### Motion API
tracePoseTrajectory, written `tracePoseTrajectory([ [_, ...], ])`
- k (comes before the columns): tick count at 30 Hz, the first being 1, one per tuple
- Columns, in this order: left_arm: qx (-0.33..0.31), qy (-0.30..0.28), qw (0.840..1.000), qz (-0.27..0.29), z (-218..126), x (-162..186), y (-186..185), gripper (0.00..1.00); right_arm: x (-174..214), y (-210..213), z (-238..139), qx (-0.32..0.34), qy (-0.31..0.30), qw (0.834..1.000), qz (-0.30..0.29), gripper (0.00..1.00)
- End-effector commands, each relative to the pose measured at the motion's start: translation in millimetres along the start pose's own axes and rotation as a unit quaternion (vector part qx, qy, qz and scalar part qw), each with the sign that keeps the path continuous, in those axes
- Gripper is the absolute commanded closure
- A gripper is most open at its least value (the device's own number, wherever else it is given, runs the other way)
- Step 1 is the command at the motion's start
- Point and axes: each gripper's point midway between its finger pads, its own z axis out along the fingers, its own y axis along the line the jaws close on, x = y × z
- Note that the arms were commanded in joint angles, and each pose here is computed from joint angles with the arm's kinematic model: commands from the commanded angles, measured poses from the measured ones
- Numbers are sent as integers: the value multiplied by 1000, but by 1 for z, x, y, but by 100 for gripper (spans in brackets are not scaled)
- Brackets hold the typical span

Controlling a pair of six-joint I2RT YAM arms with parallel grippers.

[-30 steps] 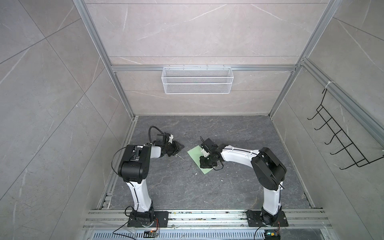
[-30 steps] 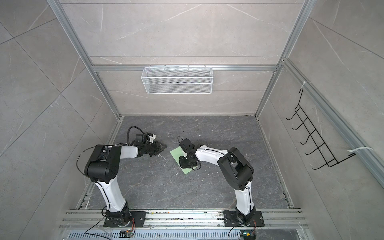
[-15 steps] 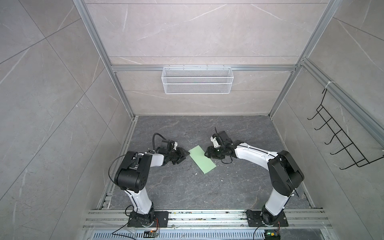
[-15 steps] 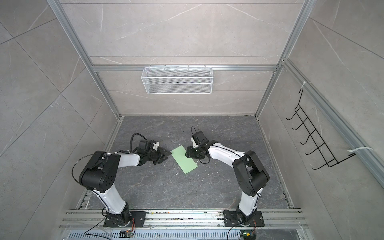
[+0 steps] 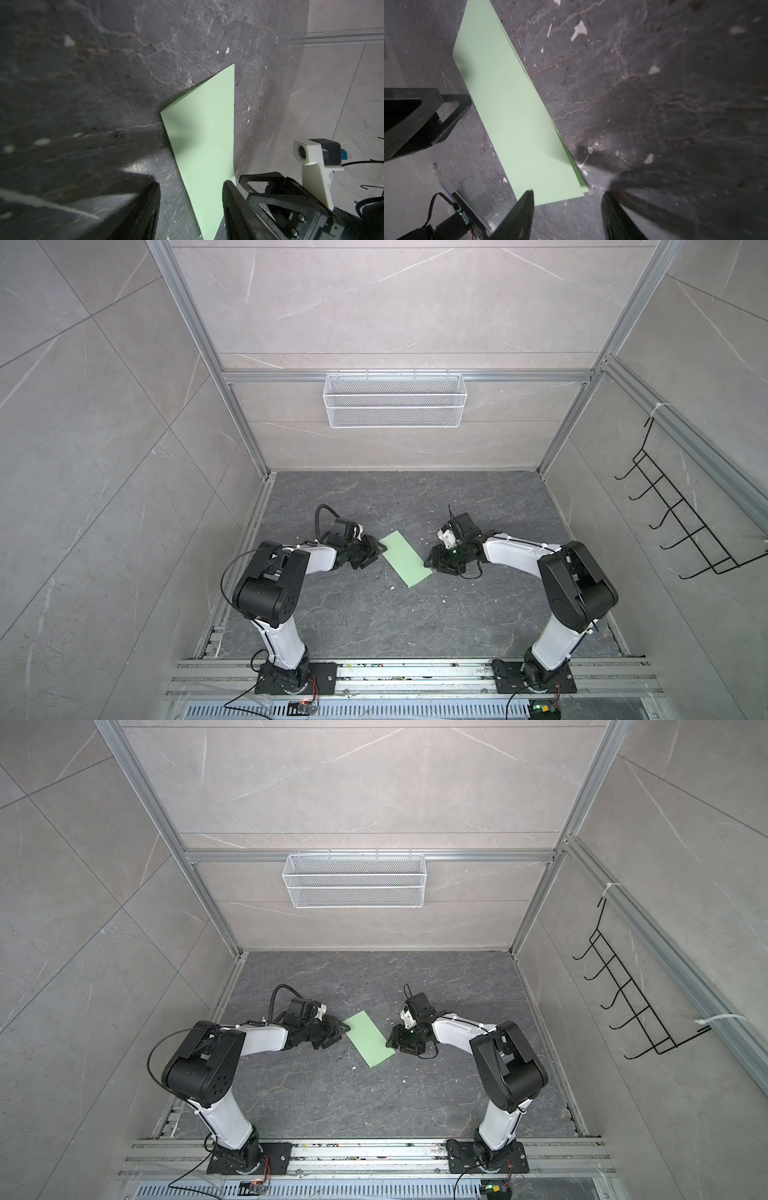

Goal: Fold a paper plane with a square sheet of paper (pick it up from the middle)

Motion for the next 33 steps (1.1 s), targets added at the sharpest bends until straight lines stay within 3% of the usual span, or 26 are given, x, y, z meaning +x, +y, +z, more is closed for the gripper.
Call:
tracePoseTrajectory([
  [1,4,-8,1000,3,-5,-7,-11,48,5,2,4,-20,13,1000,14,45],
  [15,23,-19,999,20,-7,-16,-32,48,8,-3,15,-26,25,999,29,48],
  [22,47,5,999,24,8,-13,-45,49,5,5,15,-61,23,997,38,51],
  [33,18,32,999,9,30,-4,-19,52,5,13,15,-104,25,993,51,60],
])
